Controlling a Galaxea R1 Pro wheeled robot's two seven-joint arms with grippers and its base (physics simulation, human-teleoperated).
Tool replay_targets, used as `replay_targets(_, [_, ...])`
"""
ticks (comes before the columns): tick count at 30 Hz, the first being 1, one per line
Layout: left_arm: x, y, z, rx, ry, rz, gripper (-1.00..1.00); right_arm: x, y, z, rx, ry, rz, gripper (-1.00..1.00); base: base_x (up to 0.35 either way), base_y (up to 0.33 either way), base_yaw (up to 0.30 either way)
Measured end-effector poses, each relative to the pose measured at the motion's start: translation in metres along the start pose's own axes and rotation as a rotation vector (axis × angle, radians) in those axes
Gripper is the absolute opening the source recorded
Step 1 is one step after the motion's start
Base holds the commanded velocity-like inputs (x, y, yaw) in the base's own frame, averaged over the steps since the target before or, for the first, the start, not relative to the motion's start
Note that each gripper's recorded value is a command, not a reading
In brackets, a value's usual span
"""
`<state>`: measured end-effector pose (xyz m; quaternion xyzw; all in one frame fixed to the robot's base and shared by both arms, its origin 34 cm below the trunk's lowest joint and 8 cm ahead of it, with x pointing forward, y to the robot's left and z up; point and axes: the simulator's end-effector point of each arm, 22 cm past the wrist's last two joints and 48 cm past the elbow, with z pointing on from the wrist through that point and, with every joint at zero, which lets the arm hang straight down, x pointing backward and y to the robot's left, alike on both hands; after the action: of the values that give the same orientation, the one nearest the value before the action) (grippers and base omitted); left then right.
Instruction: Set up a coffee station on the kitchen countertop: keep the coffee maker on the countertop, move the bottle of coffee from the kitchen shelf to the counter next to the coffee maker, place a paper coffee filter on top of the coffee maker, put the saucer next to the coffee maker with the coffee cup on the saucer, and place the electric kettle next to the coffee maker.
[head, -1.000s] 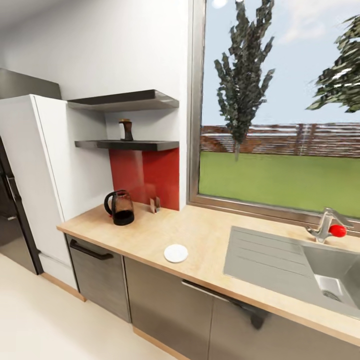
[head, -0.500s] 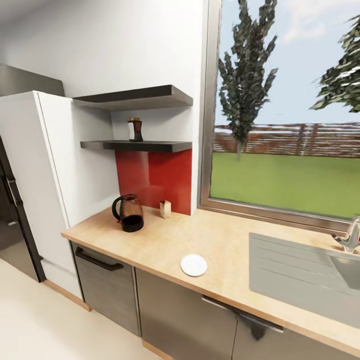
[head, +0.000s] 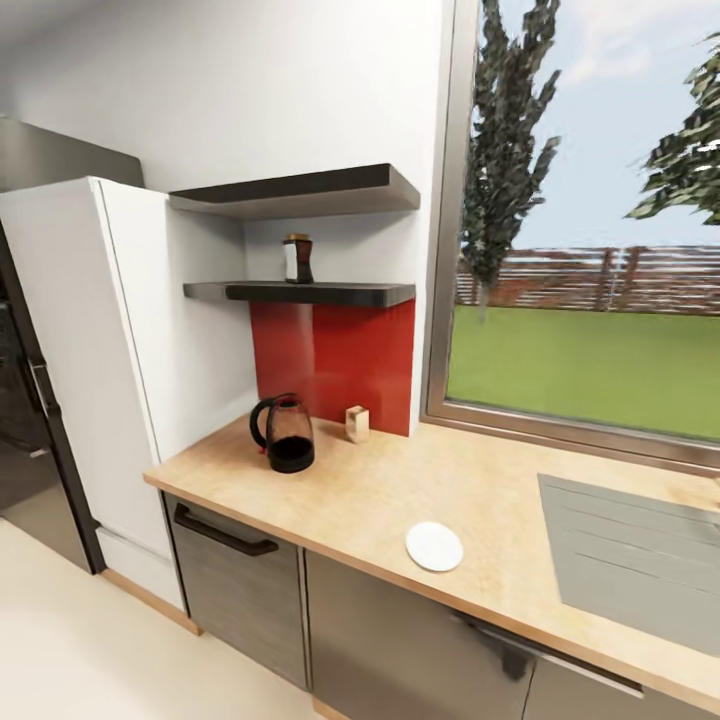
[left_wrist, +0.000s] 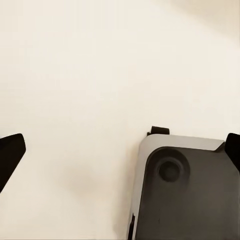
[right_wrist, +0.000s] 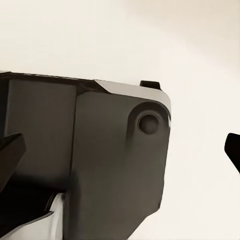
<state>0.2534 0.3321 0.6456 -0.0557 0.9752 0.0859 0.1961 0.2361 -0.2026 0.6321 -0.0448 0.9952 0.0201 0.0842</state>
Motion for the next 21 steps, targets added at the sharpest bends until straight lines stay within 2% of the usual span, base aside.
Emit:
replay_targets(7, [-0.0003,0.0003,0.0000,-0.001,0.000,-0.004,1.00,-0.0004,-0.0010,-0.0001,0.000,-0.001,0.000,1.00,0.083,0.336,-0.074])
replay_targets(21, [-0.0029,0.0015,0.0002,-0.003,-0.007,-0.009,1.00,-0.0033,-0.0013,-0.0005,0.001,-0.008,0.000,1.00,0.060,0.337,-0.241])
